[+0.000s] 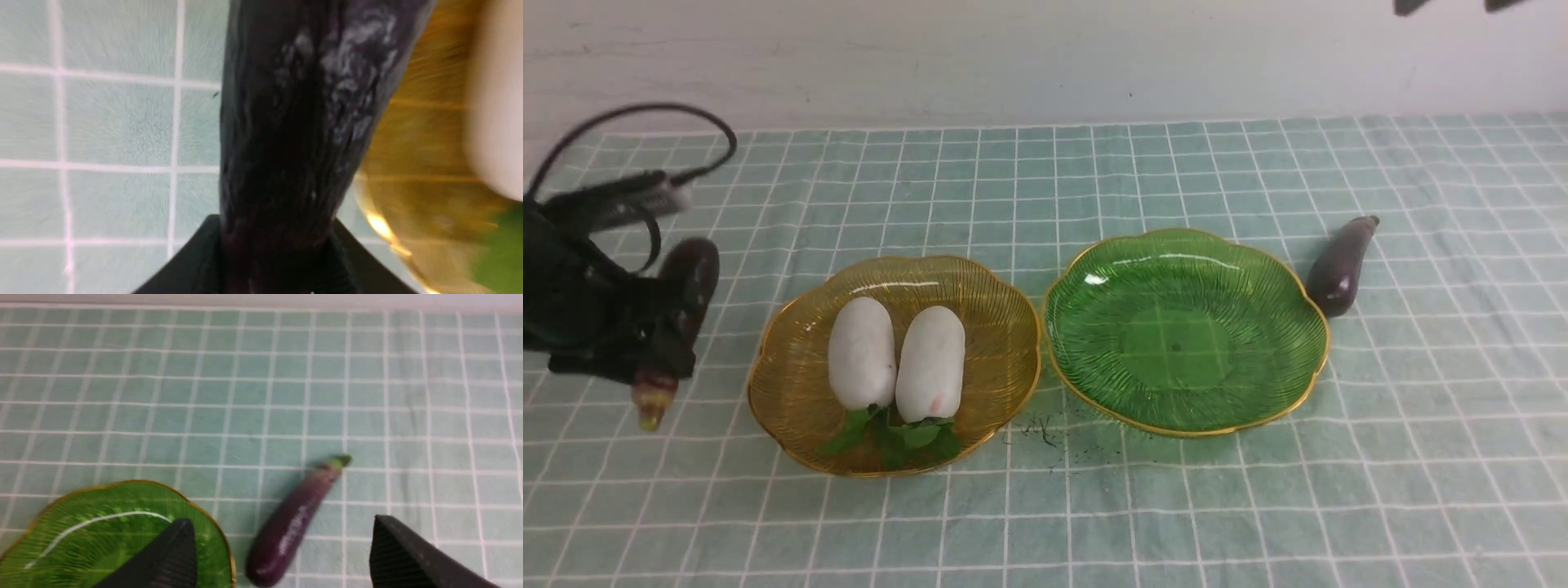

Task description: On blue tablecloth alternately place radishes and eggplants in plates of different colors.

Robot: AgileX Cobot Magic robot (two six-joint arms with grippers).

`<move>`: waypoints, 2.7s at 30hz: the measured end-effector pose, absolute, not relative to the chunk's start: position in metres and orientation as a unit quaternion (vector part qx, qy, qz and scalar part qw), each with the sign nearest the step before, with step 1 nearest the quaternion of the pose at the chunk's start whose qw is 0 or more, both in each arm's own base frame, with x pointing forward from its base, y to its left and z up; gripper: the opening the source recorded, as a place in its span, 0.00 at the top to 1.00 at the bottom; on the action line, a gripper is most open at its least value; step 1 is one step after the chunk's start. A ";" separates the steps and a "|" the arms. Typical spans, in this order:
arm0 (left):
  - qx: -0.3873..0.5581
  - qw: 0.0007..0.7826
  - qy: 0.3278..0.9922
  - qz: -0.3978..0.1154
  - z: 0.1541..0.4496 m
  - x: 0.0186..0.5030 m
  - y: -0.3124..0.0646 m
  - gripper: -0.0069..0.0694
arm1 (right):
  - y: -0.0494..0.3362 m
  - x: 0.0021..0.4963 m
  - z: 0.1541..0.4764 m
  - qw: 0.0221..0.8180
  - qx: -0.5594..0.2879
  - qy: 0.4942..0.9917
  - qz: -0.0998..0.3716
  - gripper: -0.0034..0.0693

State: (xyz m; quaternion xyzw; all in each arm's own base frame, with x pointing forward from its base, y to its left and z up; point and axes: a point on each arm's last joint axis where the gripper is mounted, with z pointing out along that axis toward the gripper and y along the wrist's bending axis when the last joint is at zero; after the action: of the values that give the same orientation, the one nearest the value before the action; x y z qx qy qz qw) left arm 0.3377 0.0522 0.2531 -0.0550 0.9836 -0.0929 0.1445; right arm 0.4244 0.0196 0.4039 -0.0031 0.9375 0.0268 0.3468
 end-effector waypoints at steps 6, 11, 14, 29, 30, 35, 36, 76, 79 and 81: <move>0.078 0.286 0.941 -0.161 0.337 0.329 -0.067 0.59 | -0.024 0.460 0.314 0.238 0.088 0.965 0.062 0.29; 0.142 0.287 0.924 -0.208 0.331 0.343 -0.148 0.59 | -0.017 0.485 0.256 0.194 0.112 0.966 0.126 0.29; 0.168 0.274 0.921 -0.219 0.309 0.357 -0.189 0.59 | -0.015 0.494 0.237 0.194 0.122 0.963 0.142 0.29; 0.158 0.168 0.948 -0.222 0.200 0.400 -0.259 0.54 | -0.007 0.511 0.160 0.140 0.132 0.964 0.183 0.29; 0.157 0.165 0.949 -0.220 0.199 0.400 -0.259 0.51 | -0.007 0.512 0.157 0.137 0.128 0.965 0.183 0.30; 0.151 0.152 0.951 -0.221 0.200 0.399 -0.257 0.27 | -0.007 0.512 0.159 0.142 0.113 0.967 0.181 0.46; 0.147 0.145 0.953 -0.221 0.200 0.399 -0.254 0.25 | -0.008 0.512 0.166 0.149 0.107 0.967 0.178 0.46; 0.173 0.349 0.907 -0.161 0.411 0.138 -0.070 0.92 | 0.106 0.437 0.280 0.169 -0.075 0.971 0.153 0.14; 0.145 0.364 0.908 -0.148 0.404 0.125 -0.060 0.92 | 0.097 0.391 0.351 0.240 -0.095 0.954 0.156 0.26; 0.127 0.382 0.905 -0.140 0.400 0.118 -0.054 0.92 | 0.089 0.354 0.391 0.285 -0.105 0.940 0.153 0.37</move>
State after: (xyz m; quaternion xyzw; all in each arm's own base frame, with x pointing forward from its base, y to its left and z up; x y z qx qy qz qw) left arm 0.1178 -0.0538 0.4004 0.1267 0.9046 -0.1396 0.3824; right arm 0.3537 0.0893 0.3915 -0.1052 0.9404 0.1533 0.2846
